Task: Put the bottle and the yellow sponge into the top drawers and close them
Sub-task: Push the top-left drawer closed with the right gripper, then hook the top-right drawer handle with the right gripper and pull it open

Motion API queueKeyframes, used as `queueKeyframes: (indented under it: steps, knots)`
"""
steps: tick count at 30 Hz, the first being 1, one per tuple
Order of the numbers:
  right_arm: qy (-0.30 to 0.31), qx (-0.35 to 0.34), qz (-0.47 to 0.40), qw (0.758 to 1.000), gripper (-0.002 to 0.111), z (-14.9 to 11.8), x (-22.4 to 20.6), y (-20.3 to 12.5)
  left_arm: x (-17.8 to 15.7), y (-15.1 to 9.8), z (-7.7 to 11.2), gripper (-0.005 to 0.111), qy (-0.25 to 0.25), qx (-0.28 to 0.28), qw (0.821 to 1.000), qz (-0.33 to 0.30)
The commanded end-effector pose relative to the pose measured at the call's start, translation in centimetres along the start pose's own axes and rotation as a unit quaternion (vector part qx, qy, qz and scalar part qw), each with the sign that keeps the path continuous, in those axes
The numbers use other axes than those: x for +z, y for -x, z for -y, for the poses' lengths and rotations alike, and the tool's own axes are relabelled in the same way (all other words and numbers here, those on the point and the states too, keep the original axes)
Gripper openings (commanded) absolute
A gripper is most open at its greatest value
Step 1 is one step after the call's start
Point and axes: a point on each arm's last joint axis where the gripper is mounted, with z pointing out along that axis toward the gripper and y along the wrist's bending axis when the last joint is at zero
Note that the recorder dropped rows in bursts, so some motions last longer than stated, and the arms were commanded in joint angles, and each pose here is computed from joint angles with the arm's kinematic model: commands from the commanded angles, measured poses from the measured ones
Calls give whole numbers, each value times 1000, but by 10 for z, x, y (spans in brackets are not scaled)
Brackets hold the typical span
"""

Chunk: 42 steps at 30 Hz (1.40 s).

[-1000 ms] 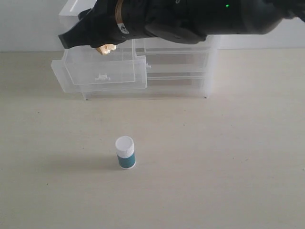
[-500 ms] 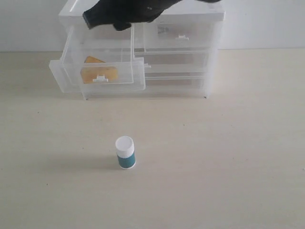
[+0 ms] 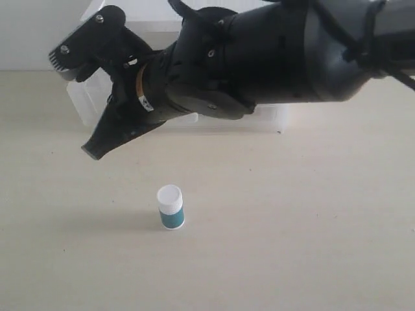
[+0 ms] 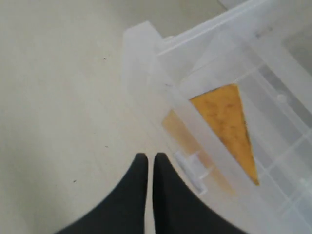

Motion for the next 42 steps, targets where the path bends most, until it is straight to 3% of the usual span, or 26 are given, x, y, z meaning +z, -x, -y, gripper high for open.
queueKeyframes:
  steps: [1, 13, 19, 25, 29, 31, 33, 35, 38, 40, 41, 42]
  knots:
    - [-28, 25, 26, 999, 4, 23, 1, 4, -1, 0, 0, 4, 0, 1, 1000, 2]
    - [-29, 33, 57, 997, 4, 37, 1, 7, -1, -1, 3, 4, -19, 1, 1000, 2]
    - [-58, 50, 59, 995, 4, 56, 12, 18, -1, -1, 4, 4, -24, 1, 1000, 2]
    - [-84, 68, 64, 992, 4, 83, 48, 22, -1, -1, 4, 4, -24, 1, 1000, 1]
    - [-118, 91, 73, 986, 4, 116, 61, 26, -1, -1, 6, 4, -33, 1, 999, 1]
    - [-125, 137, 60, 981, 4, 122, 62, 22, -1, -1, 6, 4, -33, 1, 999, 1]
    - [-155, 155, 2, 976, 3, 127, 46, 18, -1, -1, 6, 4, -33, 2, 999, 1]
    - [-152, 110, -19, 982, 0, 123, 10, 17, -1, -1, 6, 4, -33, 2, 999, 1]
    - [-127, 113, 41, 985, 0, 122, -42, -6, -1, -2, 6, 4, -33, 2, 999, 0]
    - [-105, 175, 131, 970, 0, 139, -74, -28, -1, -1, 6, 4, -34, 2, 999, 1]
    - [-68, 283, 215, 932, 0, 153, -90, -59, -1, -1, 6, 4, -34, 2, 999, 1]
    - [-56, 334, 247, 908, 0, 160, -94, -73, -1, -1, 6, 4, -35, 2, 999, 1]
